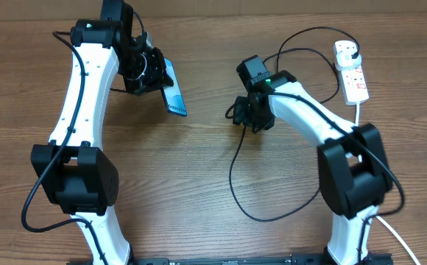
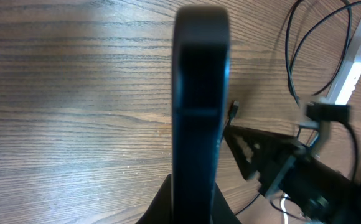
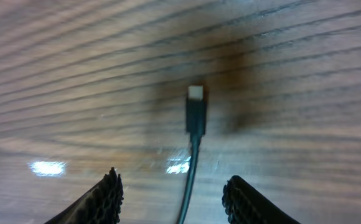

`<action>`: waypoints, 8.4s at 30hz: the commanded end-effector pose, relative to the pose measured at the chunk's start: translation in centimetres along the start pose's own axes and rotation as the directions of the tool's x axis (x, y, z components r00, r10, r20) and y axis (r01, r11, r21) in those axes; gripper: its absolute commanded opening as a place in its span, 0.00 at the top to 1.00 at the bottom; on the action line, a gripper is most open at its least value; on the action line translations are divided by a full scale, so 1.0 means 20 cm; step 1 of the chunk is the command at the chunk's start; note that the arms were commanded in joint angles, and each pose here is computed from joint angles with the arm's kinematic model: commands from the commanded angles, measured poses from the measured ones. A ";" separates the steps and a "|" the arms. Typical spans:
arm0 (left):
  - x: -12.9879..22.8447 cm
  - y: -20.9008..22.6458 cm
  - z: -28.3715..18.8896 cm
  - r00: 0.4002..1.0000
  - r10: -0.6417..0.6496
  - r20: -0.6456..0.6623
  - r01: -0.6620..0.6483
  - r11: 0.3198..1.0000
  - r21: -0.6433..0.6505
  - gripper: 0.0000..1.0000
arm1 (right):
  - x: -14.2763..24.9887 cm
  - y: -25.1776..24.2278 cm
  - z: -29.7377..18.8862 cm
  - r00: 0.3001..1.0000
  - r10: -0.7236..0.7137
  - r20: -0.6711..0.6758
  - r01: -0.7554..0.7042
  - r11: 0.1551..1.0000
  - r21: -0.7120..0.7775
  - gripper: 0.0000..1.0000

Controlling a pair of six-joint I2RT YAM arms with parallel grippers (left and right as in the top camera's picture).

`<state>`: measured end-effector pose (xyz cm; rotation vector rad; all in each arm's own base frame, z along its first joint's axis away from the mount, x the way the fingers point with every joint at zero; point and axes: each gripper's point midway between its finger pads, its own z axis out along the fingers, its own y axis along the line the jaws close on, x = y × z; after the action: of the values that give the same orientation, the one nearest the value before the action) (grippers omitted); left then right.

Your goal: Plug charger to phone and switch on socket

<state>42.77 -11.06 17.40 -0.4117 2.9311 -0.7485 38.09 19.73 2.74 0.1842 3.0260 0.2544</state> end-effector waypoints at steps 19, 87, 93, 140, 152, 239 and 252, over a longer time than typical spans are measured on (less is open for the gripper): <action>0.00 -0.03 0.00 0.999 0.036 -0.002 -0.036 0.999 0.032 0.96 | -0.05 -0.05 0.14 0.995 -0.101 -0.011 0.102 0.993 0.067 0.67; 0.19 -0.62 -0.40 0.955 0.285 -0.086 -0.097 0.572 0.814 0.96 | 0.47 0.51 -1.29 0.868 -0.470 0.160 0.227 0.090 -0.970 0.96; 0.17 -0.64 -0.41 0.957 0.274 -0.095 -0.081 0.569 0.819 0.96 | 0.46 0.52 -1.29 0.864 -0.471 0.177 0.242 0.080 -0.967 0.96; 0.15 -0.65 -0.40 0.960 0.255 -0.112 -0.062 0.587 0.807 0.96 | 0.37 0.64 -1.27 0.871 -0.476 0.122 0.196 0.109 -0.975 0.96; 0.15 -0.65 -0.39 0.958 0.270 -0.091 -0.086 0.580 0.810 0.96 | 0.34 0.65 -1.26 0.877 -0.468 0.106 0.188 0.133 -0.973 0.96; 0.16 -0.66 -0.41 0.954 0.290 -0.074 -0.107 0.559 0.822 0.96 | 0.27 0.63 -1.22 0.898 -0.432 0.077 0.177 0.197 -0.964 0.96; 0.16 -0.66 -0.41 0.954 0.289 -0.082 -0.097 0.554 0.827 0.96 | 0.26 0.62 -1.22 0.899 -0.430 0.085 0.185 0.194 -0.963 0.96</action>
<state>42.29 -18.94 29.45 0.0511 2.3716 -1.9521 31.27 28.87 27.91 -0.5868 2.3218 2.1171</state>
